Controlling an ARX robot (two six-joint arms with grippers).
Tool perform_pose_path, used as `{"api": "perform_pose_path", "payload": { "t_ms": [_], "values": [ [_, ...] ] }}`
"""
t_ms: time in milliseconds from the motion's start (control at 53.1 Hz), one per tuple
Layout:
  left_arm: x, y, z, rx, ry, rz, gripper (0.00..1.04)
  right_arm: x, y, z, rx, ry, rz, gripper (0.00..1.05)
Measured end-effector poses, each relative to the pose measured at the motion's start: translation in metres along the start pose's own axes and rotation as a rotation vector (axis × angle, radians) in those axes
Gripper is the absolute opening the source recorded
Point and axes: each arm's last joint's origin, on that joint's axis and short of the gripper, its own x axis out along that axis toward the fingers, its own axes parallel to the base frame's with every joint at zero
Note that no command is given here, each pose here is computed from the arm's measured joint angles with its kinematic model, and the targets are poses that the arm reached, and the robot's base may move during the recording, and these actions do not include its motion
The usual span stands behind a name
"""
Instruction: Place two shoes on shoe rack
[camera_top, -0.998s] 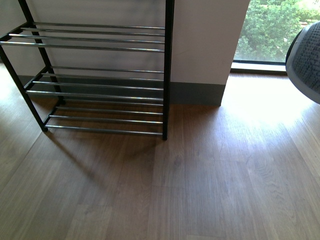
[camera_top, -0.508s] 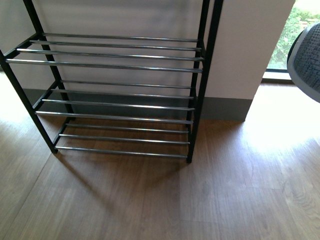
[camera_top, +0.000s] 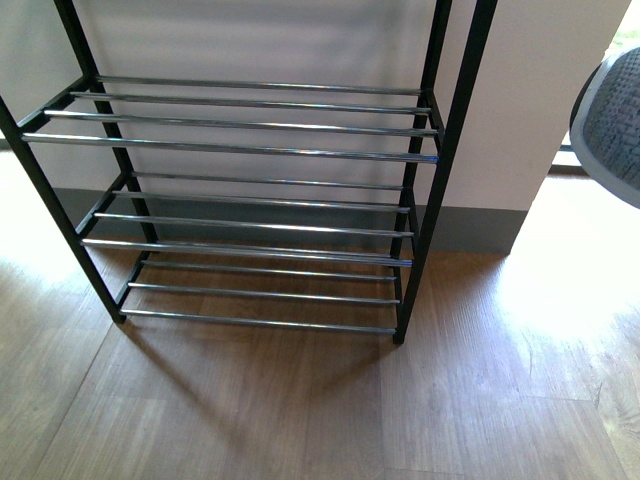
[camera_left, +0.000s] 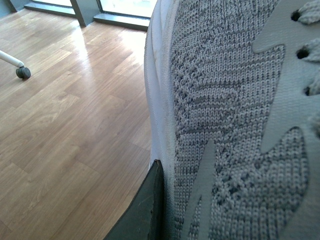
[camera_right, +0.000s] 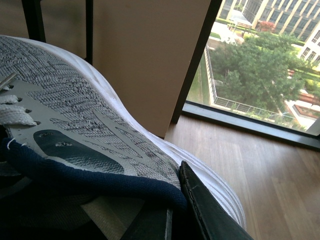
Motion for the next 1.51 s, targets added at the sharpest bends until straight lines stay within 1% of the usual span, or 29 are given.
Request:
{"api": "perform_pose_path", "payload": {
  "t_ms": [132, 339, 734, 1506],
  "values": [
    [0.0000, -0.0001, 0.0000, 0.000, 0.001, -0.004, 0.13, -0.0004, -0.0009, -0.0004, 0.001, 0.005, -0.016, 0.01],
    [0.0000, 0.0003, 0.0001, -0.001, -0.003, 0.009, 0.13, -0.0005, 0.0005, 0.0005, -0.001, -0.007, 0.013, 0.01],
    [0.0000, 0.0001, 0.0001, -0.001, -0.001, 0.001, 0.13, -0.0003, 0.0000, -0.0001, 0.004, 0.001, -0.003, 0.01],
    [0.0000, 0.0001, 0.0000, 0.000, -0.001, 0.002, 0.13, -0.0002, 0.0001, -0.0001, 0.005, 0.000, 0.000, 0.01]
  ]
}}
